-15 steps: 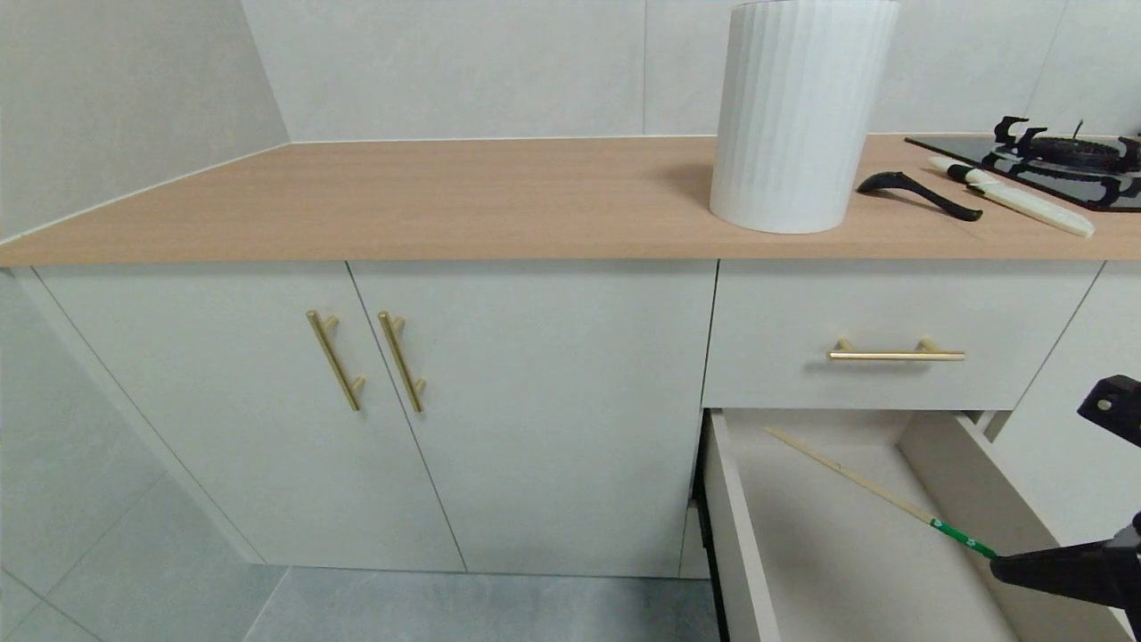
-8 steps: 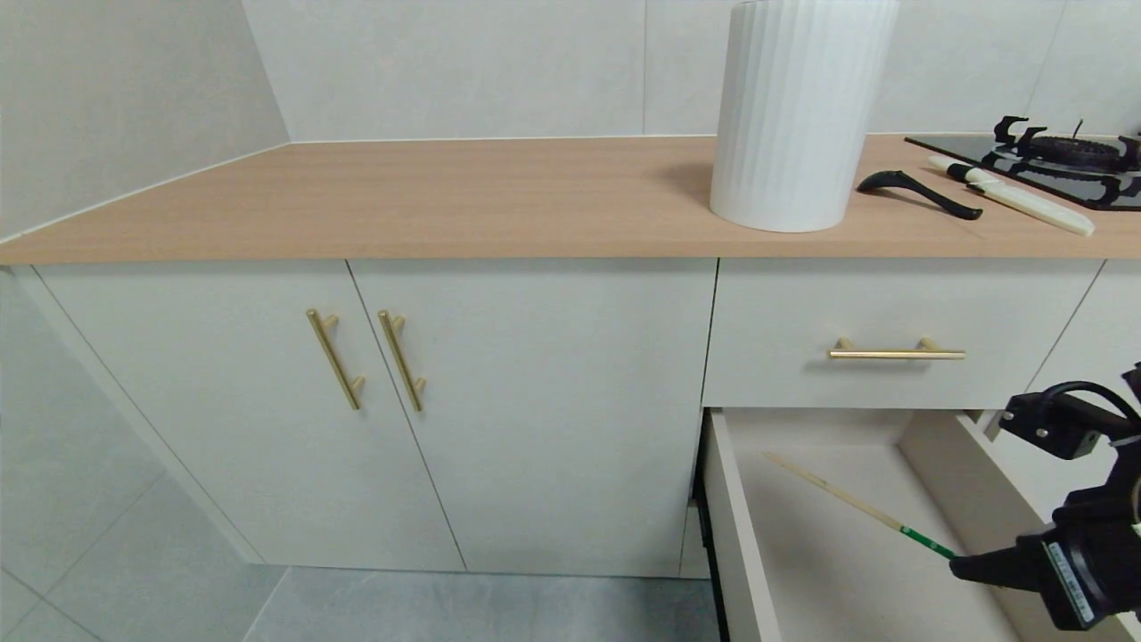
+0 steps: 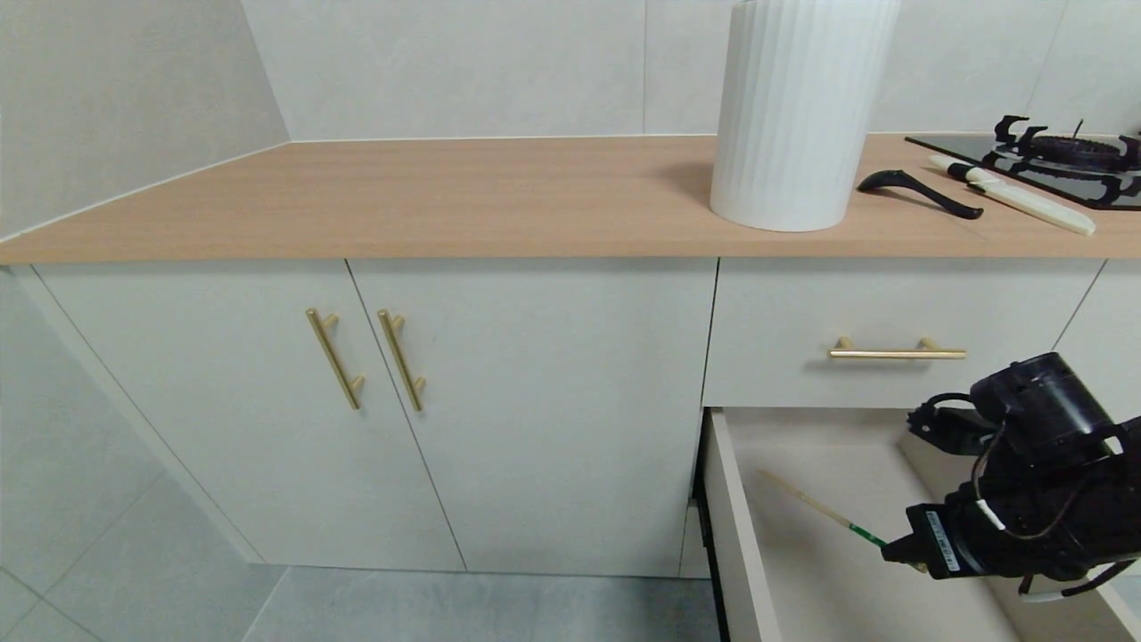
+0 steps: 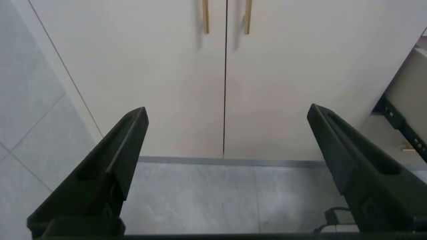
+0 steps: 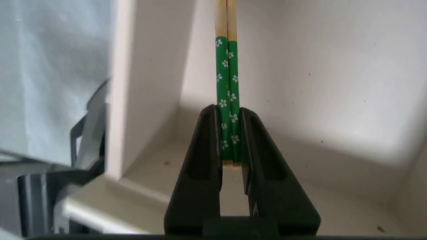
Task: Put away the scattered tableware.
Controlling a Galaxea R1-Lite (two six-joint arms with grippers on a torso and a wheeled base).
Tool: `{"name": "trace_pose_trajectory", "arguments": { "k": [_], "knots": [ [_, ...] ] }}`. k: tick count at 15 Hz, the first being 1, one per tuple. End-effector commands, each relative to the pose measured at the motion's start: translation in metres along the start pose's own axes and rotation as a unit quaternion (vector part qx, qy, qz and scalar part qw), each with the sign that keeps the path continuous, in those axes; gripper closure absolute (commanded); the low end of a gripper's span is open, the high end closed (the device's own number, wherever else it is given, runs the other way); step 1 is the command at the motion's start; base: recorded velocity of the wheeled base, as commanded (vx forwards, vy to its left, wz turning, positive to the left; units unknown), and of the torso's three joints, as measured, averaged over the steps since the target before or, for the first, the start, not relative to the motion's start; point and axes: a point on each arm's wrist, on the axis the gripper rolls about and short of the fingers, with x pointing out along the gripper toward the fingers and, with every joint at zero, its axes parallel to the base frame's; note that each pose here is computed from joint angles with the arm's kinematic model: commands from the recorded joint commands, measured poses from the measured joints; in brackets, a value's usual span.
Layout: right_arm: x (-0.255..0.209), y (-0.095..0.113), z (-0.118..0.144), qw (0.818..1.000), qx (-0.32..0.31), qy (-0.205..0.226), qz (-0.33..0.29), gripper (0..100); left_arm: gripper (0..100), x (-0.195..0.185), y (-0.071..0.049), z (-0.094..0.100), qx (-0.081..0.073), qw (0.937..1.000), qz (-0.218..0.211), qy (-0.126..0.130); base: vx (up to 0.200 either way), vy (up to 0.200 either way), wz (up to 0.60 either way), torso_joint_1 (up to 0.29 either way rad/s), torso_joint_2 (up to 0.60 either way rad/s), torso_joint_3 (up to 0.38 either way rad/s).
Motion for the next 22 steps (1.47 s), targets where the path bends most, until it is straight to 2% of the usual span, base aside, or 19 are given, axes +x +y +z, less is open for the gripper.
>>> {"name": "trace_pose_trajectory", "arguments": {
  "k": [1,4,6,10,17,22],
  "knots": [
    [0.037,-0.005,0.0,0.999,0.022,0.037,-0.023,100,0,0.0,0.0,0.0,0.0,1.0,0.001,0.0,0.0,0.0,0.0,0.0,0.0,0.0],
    [0.066,-0.01,-0.002,0.999,0.033,0.025,-0.034,100,0,0.0,0.0,0.0,0.0,1.0,0.001,-0.001,0.0,0.0,0.0,0.0,0.0,0.0],
    [0.076,-0.007,-0.004,0.998,0.037,0.036,-0.037,100,0,0.0,0.0,0.0,0.0,1.0,0.001,0.0,0.0,0.0,0.0,0.0,0.0,0.0],
    [0.099,-0.002,-0.006,0.996,0.052,0.022,-0.066,100,0,0.0,0.0,0.0,0.0,1.0,0.001,0.0,0.0,0.0,0.0,0.0,0.0,0.0],
    [0.131,0.001,-0.019,0.995,0.04,0.06,-0.074,100,0,0.0,0.0,0.0,0.0,1.0,0.001,0.0,0.0,0.0,0.0,0.0,0.0,0.0],
    [0.151,-0.003,-0.023,0.993,0.039,0.061,-0.092,100,0,0.0,0.0,0.0,0.0,1.0,0.001,0.0,0.0,0.0,0.0,0.0,0.0,0.0]
  ]
}}
